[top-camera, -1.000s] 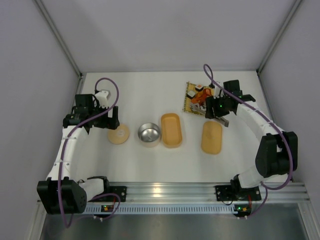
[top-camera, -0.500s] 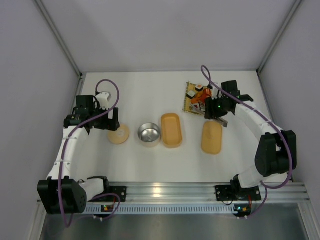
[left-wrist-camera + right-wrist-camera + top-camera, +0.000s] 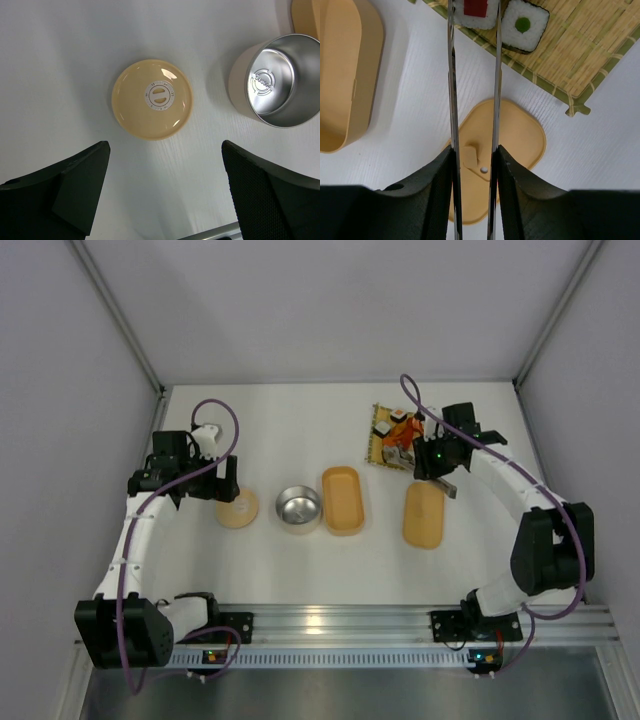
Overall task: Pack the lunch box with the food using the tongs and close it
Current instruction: Pick up the fake food from the plate, then place the fake food in the packing box.
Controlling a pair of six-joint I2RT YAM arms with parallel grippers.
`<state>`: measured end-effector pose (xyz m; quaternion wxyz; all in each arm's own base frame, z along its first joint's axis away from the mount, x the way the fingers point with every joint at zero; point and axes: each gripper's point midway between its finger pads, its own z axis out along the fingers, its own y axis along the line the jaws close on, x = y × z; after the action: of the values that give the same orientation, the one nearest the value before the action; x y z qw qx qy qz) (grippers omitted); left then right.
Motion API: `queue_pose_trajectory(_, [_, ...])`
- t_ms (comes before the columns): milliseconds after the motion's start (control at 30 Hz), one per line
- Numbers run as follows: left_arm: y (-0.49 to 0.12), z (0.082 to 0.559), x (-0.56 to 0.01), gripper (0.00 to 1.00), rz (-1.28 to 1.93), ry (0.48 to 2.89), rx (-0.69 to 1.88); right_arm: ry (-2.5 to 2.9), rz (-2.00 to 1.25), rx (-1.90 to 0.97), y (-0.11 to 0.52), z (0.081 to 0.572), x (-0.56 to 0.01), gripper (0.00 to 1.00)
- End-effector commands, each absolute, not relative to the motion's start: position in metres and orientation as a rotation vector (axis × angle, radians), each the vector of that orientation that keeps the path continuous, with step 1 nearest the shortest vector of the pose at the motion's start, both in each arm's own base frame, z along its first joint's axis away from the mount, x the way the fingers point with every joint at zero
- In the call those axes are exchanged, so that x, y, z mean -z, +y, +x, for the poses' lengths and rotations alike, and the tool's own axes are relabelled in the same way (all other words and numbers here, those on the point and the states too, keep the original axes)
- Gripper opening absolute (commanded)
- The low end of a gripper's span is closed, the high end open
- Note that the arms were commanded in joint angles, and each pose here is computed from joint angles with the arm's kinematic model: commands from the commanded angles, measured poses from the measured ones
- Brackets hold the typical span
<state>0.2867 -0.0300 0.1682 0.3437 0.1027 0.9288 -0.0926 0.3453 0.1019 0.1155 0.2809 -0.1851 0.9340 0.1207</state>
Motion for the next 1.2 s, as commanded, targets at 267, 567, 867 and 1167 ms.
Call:
queue_pose_trajectory(267, [-0.028,0.287,-0.177,0.98,0.282,2.374,0.215,2.298,-0.603,-0.388,0.119,0.335,-0.207,0.24])
queue_pose_trajectory(567, [-0.028,0.285,-0.178,0.98,0.285,2.373,0.213,2.217,-0.793,-0.476,0.169,0.303,-0.236,0.22])
queue_pose_trajectory(867, [-0.027,0.282,-0.178,0.98,0.284,2.379,0.206,2.134,-1.119,-0.435,0.232,0.275,-0.226,0.21])
queue_pose_trajectory(1167, [-0.026,0.282,-0.175,0.98,0.283,2.389,0.2,2.06,-1.354,-0.37,0.282,0.257,-0.211,0.21])
